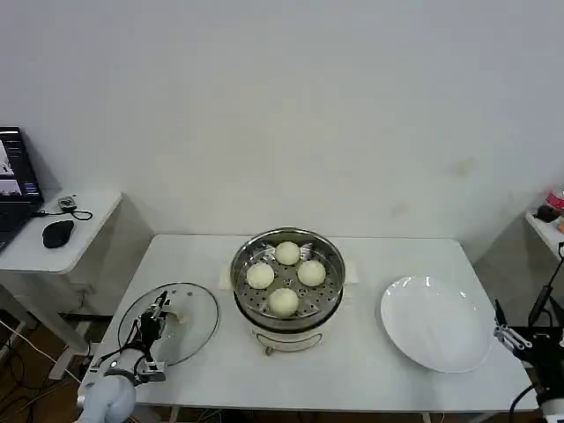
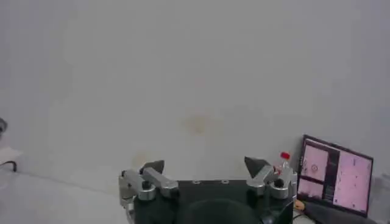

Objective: Take steamed baozi put them in steamer then cover it.

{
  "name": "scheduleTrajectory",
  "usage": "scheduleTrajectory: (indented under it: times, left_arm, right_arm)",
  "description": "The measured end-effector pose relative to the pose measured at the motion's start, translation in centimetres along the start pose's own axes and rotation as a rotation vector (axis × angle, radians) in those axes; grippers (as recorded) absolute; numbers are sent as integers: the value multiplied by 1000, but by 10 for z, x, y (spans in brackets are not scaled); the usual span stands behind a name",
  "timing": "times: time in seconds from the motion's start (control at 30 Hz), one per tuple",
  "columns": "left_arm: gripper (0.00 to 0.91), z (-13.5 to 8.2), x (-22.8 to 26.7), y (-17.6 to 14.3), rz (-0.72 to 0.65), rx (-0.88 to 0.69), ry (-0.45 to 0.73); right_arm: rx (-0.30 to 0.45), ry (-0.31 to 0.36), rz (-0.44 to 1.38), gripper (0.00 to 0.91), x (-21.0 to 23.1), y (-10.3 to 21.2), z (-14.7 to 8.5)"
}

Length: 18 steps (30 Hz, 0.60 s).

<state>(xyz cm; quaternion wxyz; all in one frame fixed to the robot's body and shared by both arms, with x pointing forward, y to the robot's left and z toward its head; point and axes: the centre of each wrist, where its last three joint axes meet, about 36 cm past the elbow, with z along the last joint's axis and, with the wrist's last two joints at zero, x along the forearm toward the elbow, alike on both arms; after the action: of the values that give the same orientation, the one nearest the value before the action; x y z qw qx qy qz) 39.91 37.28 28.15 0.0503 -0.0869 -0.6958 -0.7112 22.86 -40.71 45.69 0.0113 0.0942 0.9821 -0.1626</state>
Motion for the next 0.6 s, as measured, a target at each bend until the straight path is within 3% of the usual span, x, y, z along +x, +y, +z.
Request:
scheduleTrajectory:
  times: [0.33,0.6]
  left_arm:
    - [0,-4,14,8,-92,5,16]
    - [0,-6,28,47,-179,14,59]
  right_arm:
    - [-6,-6,-14,907,-4,1,0]
    - [-22,25,-57,907,-7,4,9]
